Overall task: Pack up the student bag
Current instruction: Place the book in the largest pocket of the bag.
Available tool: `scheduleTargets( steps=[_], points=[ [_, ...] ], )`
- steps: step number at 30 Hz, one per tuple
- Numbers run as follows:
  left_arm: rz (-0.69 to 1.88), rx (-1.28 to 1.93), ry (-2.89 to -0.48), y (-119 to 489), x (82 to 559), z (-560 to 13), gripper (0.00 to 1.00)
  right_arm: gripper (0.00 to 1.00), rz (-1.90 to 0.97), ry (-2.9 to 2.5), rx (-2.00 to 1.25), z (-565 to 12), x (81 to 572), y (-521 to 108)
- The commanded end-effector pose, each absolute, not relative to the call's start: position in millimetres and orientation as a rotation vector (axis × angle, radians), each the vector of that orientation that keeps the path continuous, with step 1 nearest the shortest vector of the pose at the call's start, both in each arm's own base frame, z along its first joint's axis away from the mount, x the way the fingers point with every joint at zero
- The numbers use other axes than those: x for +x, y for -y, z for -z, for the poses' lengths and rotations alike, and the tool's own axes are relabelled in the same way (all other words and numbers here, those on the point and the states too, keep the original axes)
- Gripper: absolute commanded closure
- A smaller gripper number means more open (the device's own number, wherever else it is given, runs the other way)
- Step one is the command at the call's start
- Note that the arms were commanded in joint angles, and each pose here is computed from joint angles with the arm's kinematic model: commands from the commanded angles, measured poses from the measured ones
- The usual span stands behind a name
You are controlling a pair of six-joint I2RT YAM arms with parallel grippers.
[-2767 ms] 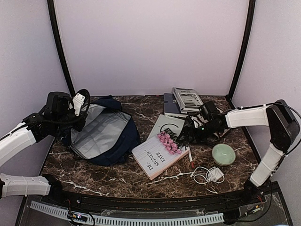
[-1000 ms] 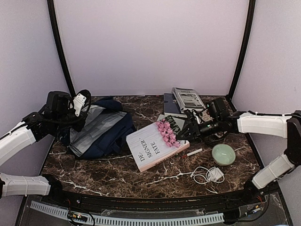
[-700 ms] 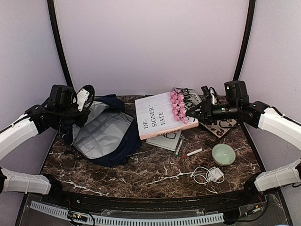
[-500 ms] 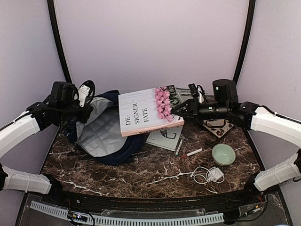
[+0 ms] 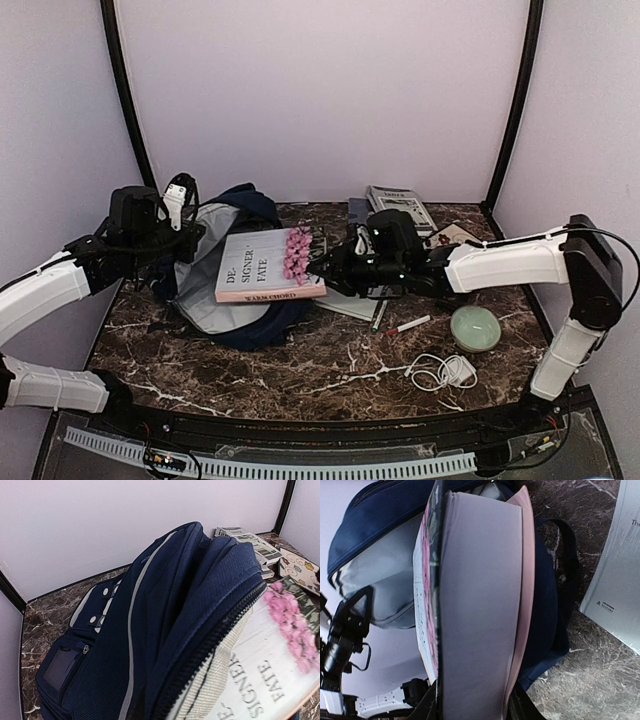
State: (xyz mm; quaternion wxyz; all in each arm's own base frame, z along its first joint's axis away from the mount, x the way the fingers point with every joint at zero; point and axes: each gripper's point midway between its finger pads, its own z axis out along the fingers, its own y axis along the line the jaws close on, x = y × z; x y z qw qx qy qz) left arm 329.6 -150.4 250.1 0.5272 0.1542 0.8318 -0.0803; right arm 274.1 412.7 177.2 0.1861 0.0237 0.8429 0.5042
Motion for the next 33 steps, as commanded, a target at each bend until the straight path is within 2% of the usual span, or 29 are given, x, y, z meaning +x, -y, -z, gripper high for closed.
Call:
scheduleTargets(
  steps=[1, 8, 11, 14, 15, 19, 27, 30, 33],
  points=[
    [0.400, 0.373, -1.664, 174, 323, -334, 1.00, 0.79, -1.508, -2.148, 0.242, -215, 321, -446],
    [0.577, 0.520, -1.612, 205, 306, -342, 1.00, 0.78, -1.538, -2.036, 0.443, -214, 367, -506],
    [0.577, 0.531, -1.604, 206, 304, -344, 1.00, 0.67, -1.501, -2.010, 0.450, -215, 375, -537],
    [0.543, 0.520, -1.595, 200, 305, -345, 1.00, 0.47, -1.446, -1.999, 0.391, -218, 377, -565],
    [0.531, 0.513, -1.596, 198, 305, -345, 1.00, 0.43, -1.416, -2.013, 0.370, -214, 376, -570],
    [0.489, 0.479, -1.606, 190, 308, -344, 1.00, 0.37, -1.358, -2.078, 0.298, -201, 363, -569],
    [0.424, 0.443, -1.620, 179, 311, -345, 1.00, 0.20, -1.223, -2.198, 0.184, -189, 326, -520],
    [0.414, 0.446, -1.616, 178, 310, -346, 1.00, 0.21, -1.240, -2.250, 0.192, -183, 313, -510],
    [0.407, 0.450, -1.619, 177, 311, -345, 1.00, 0.28, -1.243, -2.276, 0.229, -175, 307, -503]
  ],
)
